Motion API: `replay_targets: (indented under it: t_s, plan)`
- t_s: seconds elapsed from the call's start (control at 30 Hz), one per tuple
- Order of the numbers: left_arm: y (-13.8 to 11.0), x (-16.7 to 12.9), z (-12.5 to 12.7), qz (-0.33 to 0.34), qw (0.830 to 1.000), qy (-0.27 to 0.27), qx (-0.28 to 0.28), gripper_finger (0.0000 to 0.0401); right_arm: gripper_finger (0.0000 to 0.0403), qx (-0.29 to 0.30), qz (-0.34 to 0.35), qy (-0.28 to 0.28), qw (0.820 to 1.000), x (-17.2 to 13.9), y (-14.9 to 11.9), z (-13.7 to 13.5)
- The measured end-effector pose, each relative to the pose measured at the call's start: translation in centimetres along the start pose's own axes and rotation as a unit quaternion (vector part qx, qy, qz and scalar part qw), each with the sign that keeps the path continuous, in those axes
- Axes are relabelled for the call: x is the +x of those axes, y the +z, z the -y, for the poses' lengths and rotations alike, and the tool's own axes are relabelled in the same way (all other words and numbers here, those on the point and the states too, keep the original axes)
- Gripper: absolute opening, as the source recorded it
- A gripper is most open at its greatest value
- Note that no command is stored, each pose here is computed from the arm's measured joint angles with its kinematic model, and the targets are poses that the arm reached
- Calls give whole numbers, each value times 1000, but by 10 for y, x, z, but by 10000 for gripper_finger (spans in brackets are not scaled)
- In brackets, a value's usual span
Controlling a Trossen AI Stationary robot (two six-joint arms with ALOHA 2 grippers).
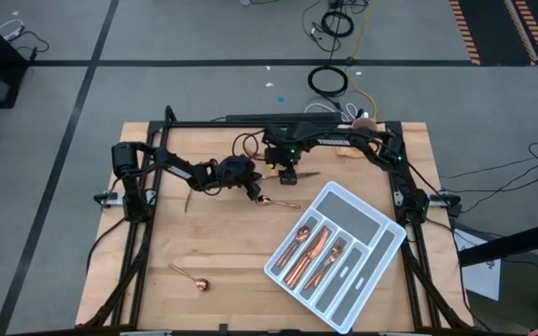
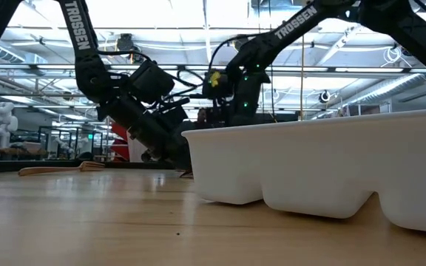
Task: Sort silverware
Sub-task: Put the gold spoon into the cutlery tray with the other gold spoon
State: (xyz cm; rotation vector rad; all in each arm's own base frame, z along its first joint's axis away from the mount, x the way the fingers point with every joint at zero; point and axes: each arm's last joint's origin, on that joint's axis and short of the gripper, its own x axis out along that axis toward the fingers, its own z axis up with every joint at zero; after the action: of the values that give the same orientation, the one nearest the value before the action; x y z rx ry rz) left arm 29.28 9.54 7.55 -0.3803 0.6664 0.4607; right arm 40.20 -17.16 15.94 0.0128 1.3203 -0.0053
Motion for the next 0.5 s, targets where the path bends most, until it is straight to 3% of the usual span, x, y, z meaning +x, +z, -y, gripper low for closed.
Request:
replay_targets:
  t_s: [0.17, 0.33, 0.5]
  plan:
    - [-1, 0, 1, -2, 1000, 1, 4, 0, 257, 7, -26, 11, 1000, 16, -4, -1]
    - [-1, 0, 1, -3, 1000, 1, 5, 0, 253, -5, -42, -19, 999, 17, -2, -5]
    - [-1, 0, 1, -3, 1000, 1, 10, 0, 199, 1, -87, -59, 994, 27, -4, -13]
